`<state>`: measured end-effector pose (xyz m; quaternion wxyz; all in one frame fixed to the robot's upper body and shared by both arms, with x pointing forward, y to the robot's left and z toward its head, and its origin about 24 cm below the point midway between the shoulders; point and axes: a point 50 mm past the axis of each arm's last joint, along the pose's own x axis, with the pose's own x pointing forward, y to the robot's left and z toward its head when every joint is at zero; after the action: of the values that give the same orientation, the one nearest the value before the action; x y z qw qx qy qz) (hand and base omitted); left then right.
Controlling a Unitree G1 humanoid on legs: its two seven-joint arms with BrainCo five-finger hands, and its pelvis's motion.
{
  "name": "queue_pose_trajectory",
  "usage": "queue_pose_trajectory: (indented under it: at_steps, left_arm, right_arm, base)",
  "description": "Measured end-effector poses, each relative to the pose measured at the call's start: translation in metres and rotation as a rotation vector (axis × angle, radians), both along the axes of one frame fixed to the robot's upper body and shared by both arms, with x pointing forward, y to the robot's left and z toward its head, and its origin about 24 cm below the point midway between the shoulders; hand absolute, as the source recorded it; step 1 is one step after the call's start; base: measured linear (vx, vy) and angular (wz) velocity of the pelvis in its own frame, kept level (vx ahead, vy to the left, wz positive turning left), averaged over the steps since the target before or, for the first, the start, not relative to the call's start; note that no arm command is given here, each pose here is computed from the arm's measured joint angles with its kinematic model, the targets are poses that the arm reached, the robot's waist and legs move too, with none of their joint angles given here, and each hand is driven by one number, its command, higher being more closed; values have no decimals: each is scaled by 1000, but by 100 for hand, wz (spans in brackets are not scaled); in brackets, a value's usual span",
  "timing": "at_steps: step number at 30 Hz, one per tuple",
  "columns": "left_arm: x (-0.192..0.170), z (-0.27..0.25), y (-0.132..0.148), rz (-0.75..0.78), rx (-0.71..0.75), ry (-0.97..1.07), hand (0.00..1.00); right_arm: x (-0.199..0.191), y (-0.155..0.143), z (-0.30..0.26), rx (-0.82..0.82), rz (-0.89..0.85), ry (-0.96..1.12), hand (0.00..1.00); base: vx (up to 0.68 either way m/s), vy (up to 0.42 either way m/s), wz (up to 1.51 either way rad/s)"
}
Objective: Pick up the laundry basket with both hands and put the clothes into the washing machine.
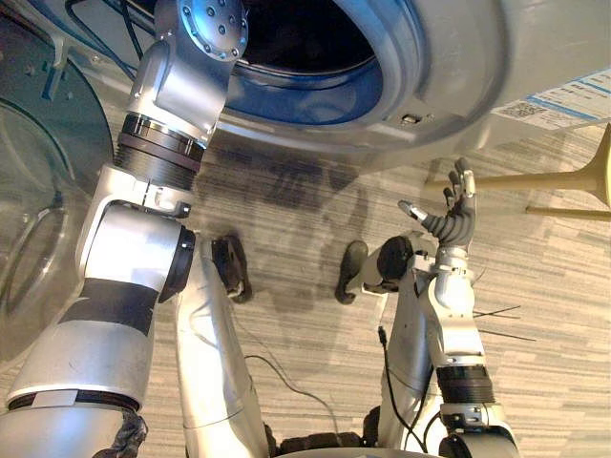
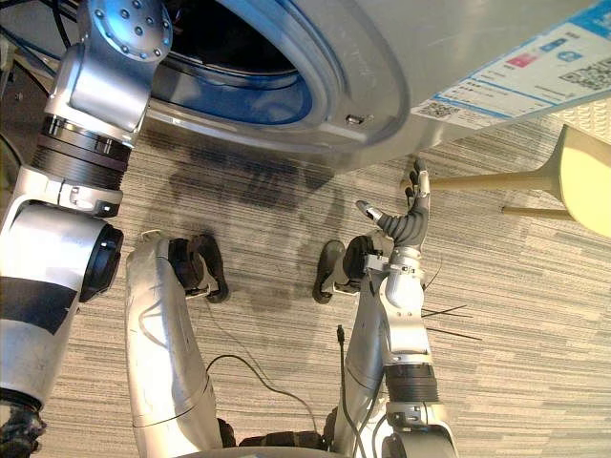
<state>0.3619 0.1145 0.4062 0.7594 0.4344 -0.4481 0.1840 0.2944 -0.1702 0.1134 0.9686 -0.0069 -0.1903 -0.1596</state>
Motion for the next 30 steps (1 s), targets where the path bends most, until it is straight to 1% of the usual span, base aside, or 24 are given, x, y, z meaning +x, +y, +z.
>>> queue_pose_trajectory:
  at_steps: [2, 3, 5, 9, 13, 16, 17, 18, 21, 22, 23, 24, 26, 27, 29, 30]
  left_arm:
    - [11, -11, 0, 79, 110, 89, 0]
    - [13, -14, 0, 101, 150, 107, 0]
    - [19, -22, -3, 150, 275, 172, 0]
    - [19, -24, -4, 119, 284, 198, 0]
    - [19, -23, 0, 73, 207, 200, 0]
    - [14, -30, 13, 1, 27, 159, 0]
    - [12, -37, 19, -32, -61, 138, 0]
    - [11, -42, 22, -42, -101, 133, 0]
    - [10, -87, 38, -109, -346, 168, 0]
    - [10, -118, 42, -125, -441, 221, 0]
    - [10, -136, 41, -141, -492, 254, 0]
    - [6, -177, 43, -149, -594, 332, 0]
    - [-6, -250, 41, -132, -741, 517, 0]
    - [-12, -269, 40, -124, -779, 567, 0]
    - [-40, -333, 39, -75, -886, 738, 0]
    - [-46, -344, 38, -71, -905, 775, 0]
  right_arm:
    - [0, 0, 0, 2, 20, 1, 0]
    - [0, 0, 0, 0, 24, 2, 0]
    - [1, 2, 0, -9, 54, 4, 0]
    - [2, 5, 1, -14, 100, 5, 0]
    - [2, 3, -3, -9, 103, 17, 0]
    - [4, 5, -9, 16, 90, 41, 0]
    - [4, 4, -14, 24, 77, 60, 0]
    - [4, 4, -16, 27, 73, 72, 0]
    - [-1, 5, -35, 42, 52, 147, 0]
    - [-5, 5, -44, 43, 45, 184, 0]
    - [-7, 4, -48, 44, 39, 201, 0]
    - [-13, 4, -57, 54, 27, 236, 0]
    - [-22, 1, -72, 48, 1, 295, 0]
    - [-24, 1, -76, 47, -1, 315, 0]
    - [-30, 0, -89, 43, -7, 377, 0]
    - [-33, -1, -93, 39, -10, 394, 0]
  base:
    - [40, 1, 0]
    - [33, -1, -1]
    - [17, -2, -1]
    - [17, -3, 0]
    - [28, -11, 0]
    - [64, -17, 2]
    - [76, -18, 5]
    - [101, -25, 6]
    - [94, -36, 9]
    - [88, -56, 8]
    - [94, -68, 8]
    - [80, -59, 9]
    - [137, -95, 17]
    - [166, -105, 23]
    - [133, -82, 22]
    - [127, -92, 25]
